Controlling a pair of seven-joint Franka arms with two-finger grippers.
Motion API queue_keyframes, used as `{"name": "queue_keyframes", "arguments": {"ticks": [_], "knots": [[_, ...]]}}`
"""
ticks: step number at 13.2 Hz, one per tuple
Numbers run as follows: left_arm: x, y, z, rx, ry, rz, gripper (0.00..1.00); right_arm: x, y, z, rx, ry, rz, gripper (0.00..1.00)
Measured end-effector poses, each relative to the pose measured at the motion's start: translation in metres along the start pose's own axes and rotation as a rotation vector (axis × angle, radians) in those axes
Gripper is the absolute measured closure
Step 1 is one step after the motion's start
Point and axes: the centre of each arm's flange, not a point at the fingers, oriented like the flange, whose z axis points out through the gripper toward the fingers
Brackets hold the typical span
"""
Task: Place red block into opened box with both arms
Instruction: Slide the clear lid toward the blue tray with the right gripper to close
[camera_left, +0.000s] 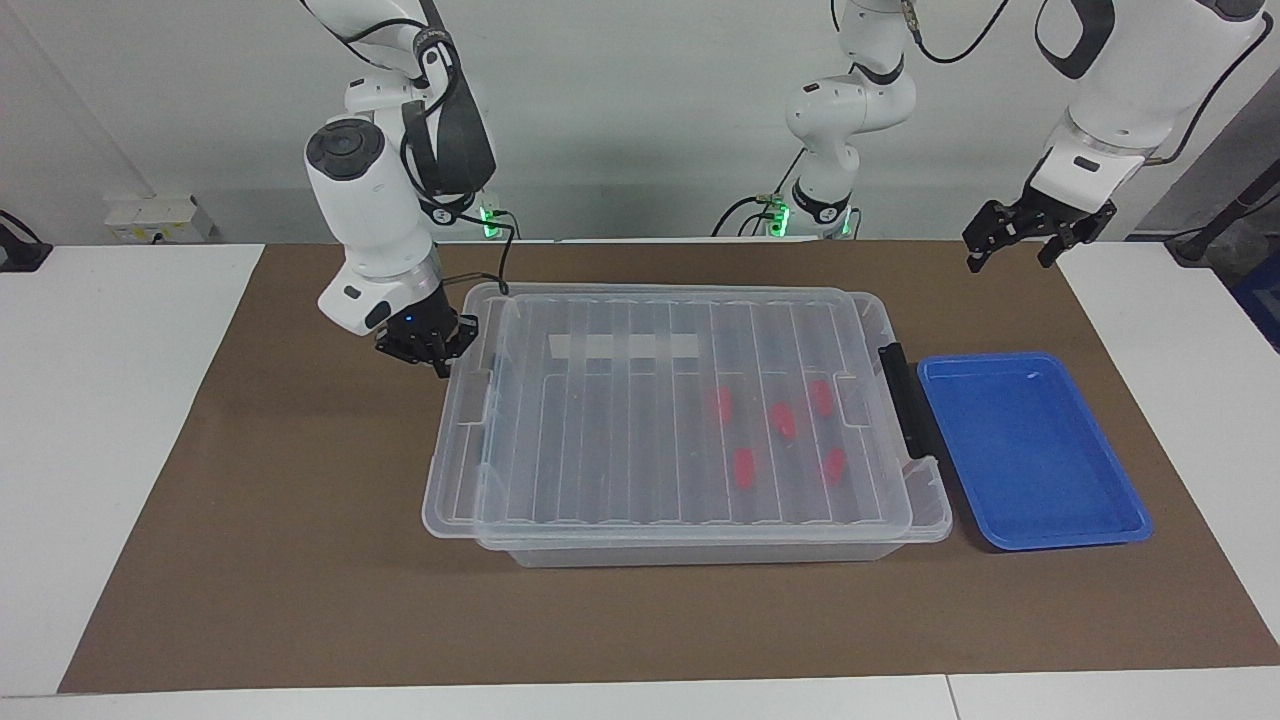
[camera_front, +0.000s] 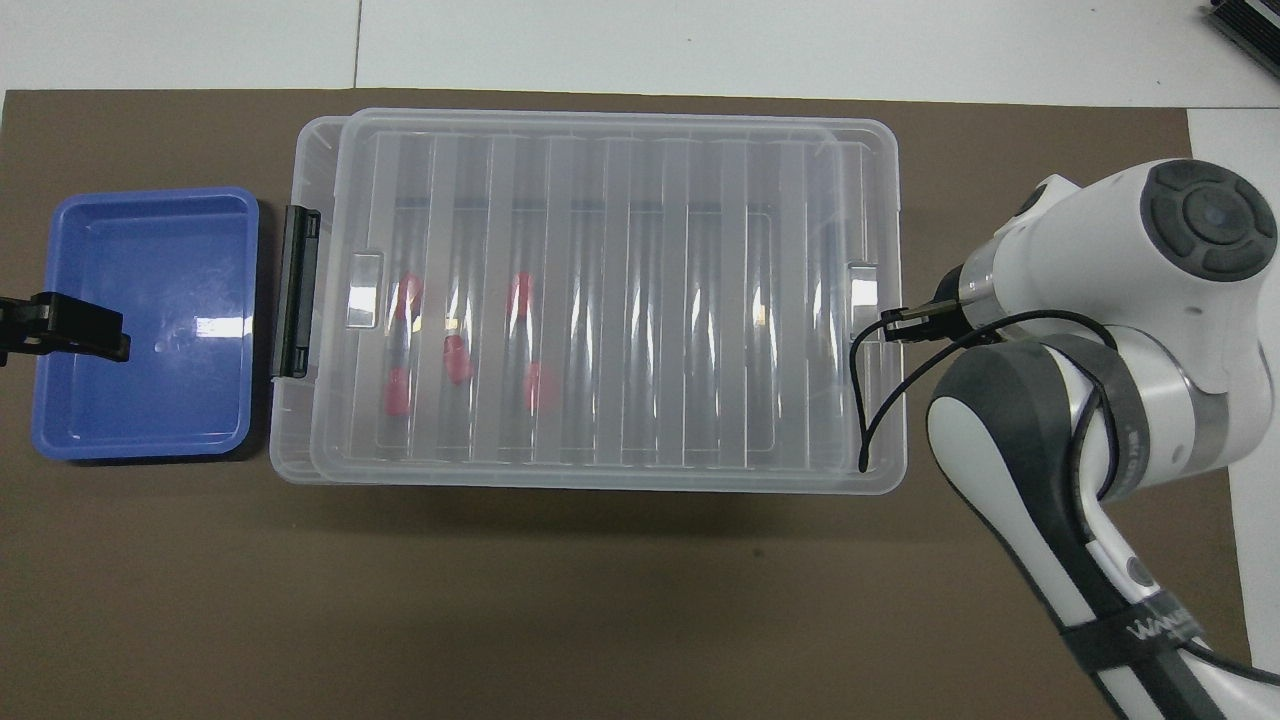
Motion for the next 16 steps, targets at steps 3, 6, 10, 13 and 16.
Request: {"name": "queue_keyframes", "arguments": {"ticks": [3,6,10,13,16], "knots": [[0.002,0.002,0.006,-0.017,0.007,-0.001,0.0,-0.001,-0.006,-0.001,0.005,0.002,-0.008,0.99],[0.002,0.004,0.006,-0.04,0.014,-0.003,0.0,-0.002,-0.021,-0.001,0.012,0.0,-0.031,0.99],[0.002,0.0,0.006,-0.077,0.019,-0.019,0.0,-0.003,-0.026,-0.001,0.014,0.0,-0.038,0.99],[0.002,-0.007,0.005,-0.086,0.023,-0.034,0.0,-0.003,-0.026,-0.001,0.014,0.0,-0.037,0.99],[0.001,0.002,0.003,-0.087,0.027,-0.017,0.0,-0.005,-0.016,-0.006,0.013,-0.008,0.016,0.99]]}}
